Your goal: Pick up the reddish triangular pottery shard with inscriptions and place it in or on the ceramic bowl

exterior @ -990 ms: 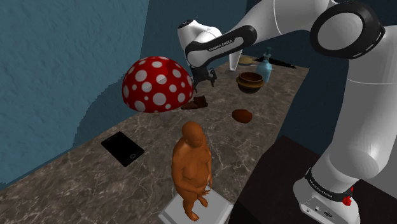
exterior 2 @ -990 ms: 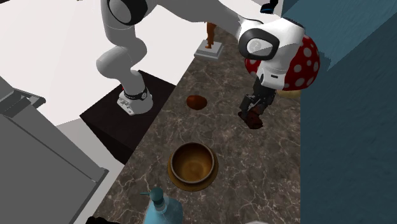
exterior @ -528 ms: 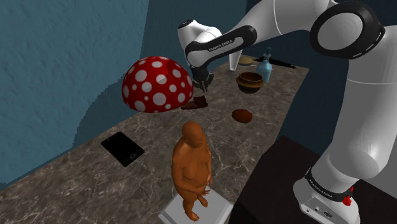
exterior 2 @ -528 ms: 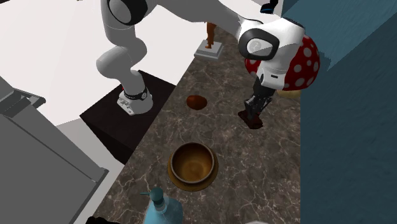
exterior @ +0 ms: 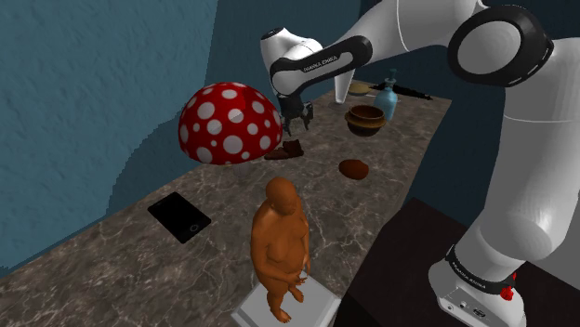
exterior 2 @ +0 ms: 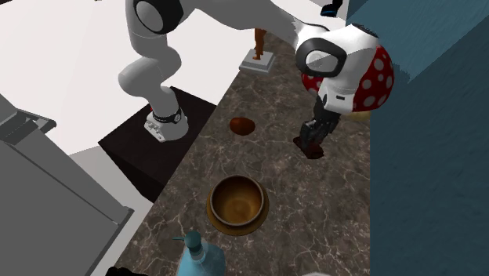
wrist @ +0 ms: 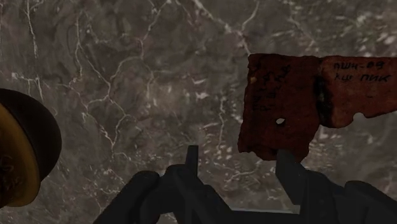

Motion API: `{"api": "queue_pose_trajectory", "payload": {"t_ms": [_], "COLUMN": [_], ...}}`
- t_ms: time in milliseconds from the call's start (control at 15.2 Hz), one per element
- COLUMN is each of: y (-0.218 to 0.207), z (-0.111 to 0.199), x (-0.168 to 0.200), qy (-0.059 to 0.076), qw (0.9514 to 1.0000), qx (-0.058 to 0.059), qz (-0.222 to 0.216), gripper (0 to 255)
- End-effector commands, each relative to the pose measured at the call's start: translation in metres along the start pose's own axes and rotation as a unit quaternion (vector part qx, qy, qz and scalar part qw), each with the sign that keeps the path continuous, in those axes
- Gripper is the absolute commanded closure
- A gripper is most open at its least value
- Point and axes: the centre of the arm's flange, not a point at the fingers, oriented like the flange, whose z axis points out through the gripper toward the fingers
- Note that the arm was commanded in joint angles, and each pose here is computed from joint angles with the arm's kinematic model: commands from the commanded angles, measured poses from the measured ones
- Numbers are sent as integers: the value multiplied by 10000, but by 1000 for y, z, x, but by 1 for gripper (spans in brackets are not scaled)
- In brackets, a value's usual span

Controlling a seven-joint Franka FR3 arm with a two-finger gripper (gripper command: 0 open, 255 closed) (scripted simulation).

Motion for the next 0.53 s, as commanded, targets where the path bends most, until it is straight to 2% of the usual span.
{"api": "queue_pose_trajectory", "payload": {"t_ms": [0, 66, 132, 462], "y": [-1, -3, -4, -9], "z": [6, 12, 14, 39], "x": [29, 47, 53, 47], "qy": [-585, -951, -1059, -1060], "qw": [9961, 9898, 9874, 9874], "qx": [541, 875, 973, 974], "qz": [-378, -599, -664, -664], "gripper": [0, 0, 0, 0]}}
